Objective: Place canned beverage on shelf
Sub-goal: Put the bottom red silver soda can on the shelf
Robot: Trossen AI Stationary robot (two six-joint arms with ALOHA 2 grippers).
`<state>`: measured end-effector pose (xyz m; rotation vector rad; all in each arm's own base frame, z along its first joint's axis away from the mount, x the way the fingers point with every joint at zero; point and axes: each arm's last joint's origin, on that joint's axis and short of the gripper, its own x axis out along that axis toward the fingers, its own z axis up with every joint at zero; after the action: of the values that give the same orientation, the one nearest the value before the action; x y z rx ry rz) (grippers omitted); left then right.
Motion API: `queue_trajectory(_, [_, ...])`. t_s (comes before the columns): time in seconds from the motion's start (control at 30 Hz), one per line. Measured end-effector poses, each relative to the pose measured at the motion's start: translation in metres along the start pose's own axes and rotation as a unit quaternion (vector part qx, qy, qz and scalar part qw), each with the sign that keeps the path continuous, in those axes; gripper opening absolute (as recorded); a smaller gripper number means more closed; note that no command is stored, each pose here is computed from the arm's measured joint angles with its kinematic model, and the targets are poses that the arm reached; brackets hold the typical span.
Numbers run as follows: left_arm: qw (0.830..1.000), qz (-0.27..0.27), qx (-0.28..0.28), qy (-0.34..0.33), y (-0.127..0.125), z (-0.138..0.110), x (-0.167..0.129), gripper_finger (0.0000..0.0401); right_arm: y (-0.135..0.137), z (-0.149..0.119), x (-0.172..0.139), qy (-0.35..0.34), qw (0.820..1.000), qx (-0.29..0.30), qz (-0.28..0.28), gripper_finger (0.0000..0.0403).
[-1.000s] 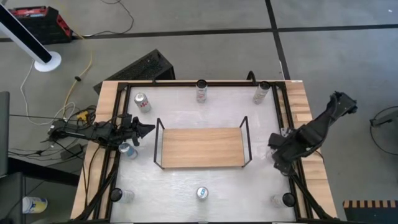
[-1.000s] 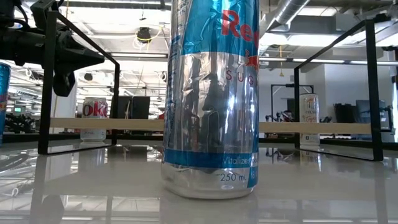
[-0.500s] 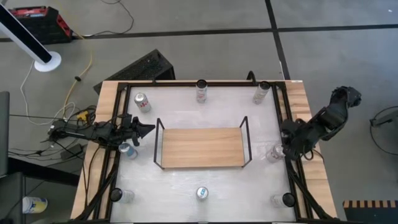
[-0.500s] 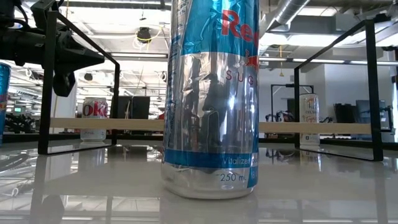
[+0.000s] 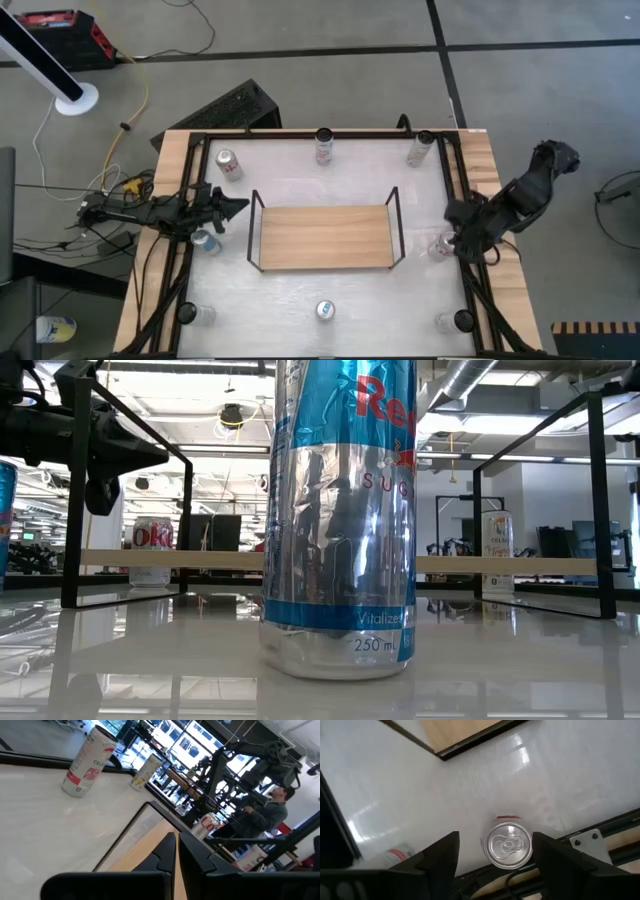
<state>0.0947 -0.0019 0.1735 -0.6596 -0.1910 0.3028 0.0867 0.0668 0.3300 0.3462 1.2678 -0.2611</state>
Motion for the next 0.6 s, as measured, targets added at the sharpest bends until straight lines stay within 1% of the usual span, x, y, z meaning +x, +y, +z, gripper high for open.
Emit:
queue_trajectory(0.1, [1.0,0.001,0.0,0.0,0.0,0.0,0.0,0.0005,0.005,0.002,0.003,0.007,0.999,-0.047,-0.011,0.0278])
queue_trajectory(0.17, [1.0,0.0,0.0,-0.001,0.0,0.0,0.0,0.0005,0.009,0.003,0.006,0.013,0.995,-0.096,-0.019,0.0278])
queue_trajectory(0.23, [1.0,0.0,0.0,-0.001,0.0,0.0,0.0,0.0005,0.012,0.004,0.009,0.02,0.988,-0.153,-0.027,0.0278])
queue_trajectory(0.37, [1.0,0.0,0.0,-0.001,0.0,0.0,0.0,0.0005,0.022,0.008,0.017,0.041,0.967,-0.247,-0.045,0.0278])
queue_trajectory(0.5, [1.0,0.0,0.0,-0.001,0.0,0.0,0.0,0.0005,0.031,0.011,0.026,0.066,0.938,-0.335,-0.062,0.0278])
queue_trajectory(0.57, [1.0,0.0,0.004,-0.001,0.0,0.0,0.0,0.0005,0.036,0.012,0.031,0.078,0.925,-0.364,-0.069,0.0278])
queue_trajectory(0.6, [1.0,0.0,0.007,-0.001,0.0,0.0,0.0,0.0005,0.038,0.013,0.034,0.084,0.923,-0.369,-0.073,0.0278])
